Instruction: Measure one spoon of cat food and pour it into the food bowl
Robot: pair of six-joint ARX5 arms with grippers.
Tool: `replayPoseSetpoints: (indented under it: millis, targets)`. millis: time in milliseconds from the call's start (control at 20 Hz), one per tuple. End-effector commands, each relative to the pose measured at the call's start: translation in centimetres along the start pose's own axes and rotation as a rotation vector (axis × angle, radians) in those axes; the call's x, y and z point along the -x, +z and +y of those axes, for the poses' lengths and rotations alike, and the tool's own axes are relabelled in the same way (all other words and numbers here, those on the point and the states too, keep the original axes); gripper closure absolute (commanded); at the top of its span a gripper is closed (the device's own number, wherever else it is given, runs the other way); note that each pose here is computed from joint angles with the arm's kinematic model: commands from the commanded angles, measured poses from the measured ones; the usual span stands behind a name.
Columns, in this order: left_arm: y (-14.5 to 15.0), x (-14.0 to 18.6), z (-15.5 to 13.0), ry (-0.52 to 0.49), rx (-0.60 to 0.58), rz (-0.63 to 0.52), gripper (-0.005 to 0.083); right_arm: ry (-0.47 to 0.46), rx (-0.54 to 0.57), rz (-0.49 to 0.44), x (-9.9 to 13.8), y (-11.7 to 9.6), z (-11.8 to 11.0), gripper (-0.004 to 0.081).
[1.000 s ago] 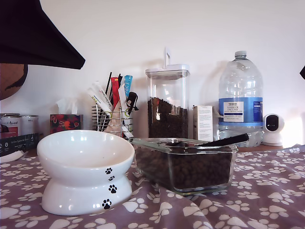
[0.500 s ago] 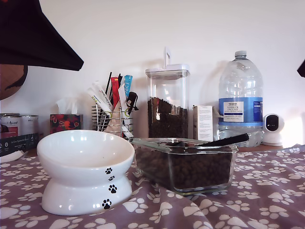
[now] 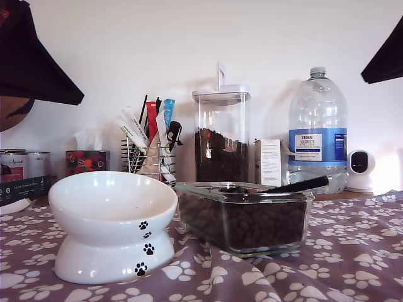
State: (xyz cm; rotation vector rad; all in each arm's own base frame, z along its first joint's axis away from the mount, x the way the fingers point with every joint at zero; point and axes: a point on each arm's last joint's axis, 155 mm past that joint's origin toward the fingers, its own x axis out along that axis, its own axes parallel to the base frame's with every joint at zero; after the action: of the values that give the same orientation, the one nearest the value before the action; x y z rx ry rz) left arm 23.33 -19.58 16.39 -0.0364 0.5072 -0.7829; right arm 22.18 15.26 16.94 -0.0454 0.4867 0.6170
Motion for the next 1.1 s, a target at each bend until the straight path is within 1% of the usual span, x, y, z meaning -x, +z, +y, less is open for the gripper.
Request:
replayPoseSetpoints:
  millis: [0,100,200,350,450,550,650,800,900,950,1050]
  targets:
    - [1.2,0.7,0.2,0.001,-0.025,-0.039,0.0793,0.006,-0.002,-0.017,-0.2,1.2,0.1,0.0782]
    - [1.7,1.4,0.7,0.007,-0.033,-0.065,0.0793,0.006,-0.002,-0.008,-0.7,1.6,0.1,0.0782]
    - [2.0,2.1,1.3,0.033,-0.041,-0.079,0.0793,0.005,-0.001,0.003,-1.1,2.2,0.1,0.0782]
    - [1.1,2.8,2.0,0.061,-0.044,-0.052,0.0793,0.005,0.0,0.017,-1.8,3.2,0.0,0.0782]
    - [0.8,3.0,2.0,0.062,-0.077,-0.042,0.0793,0.005,0.025,0.039,-2.6,3.6,0.0,0.0782]
    - [0.4,3.1,1.9,0.061,-0.114,-0.028,0.0793,0.018,0.05,0.051,-3.6,4.2,0.1,0.0782]
    - [-0.1,3.1,2.0,0.061,-0.135,-0.008,0.0793,0.04,0.051,0.07,-4.8,4.6,0.4,0.0782]
    - [-0.3,2.9,2.0,0.059,-0.135,0.005,0.0793,0.042,0.047,0.105,-6.9,5.1,0.2,0.0778]
    - [-0.5,2.7,2.0,0.052,-0.132,0.013,0.0793,0.063,0.068,0.16,-8.5,4.9,0.4,0.0721]
    - [-0.6,2.7,2.0,0.053,-0.131,0.016,0.0793,0.087,0.079,0.202,-9.1,4.5,0.7,0.0688]
    - [-0.7,2.7,2.0,0.052,-0.129,0.021,0.0793,0.125,0.071,0.317,-10.1,3.7,1.2,0.0634]
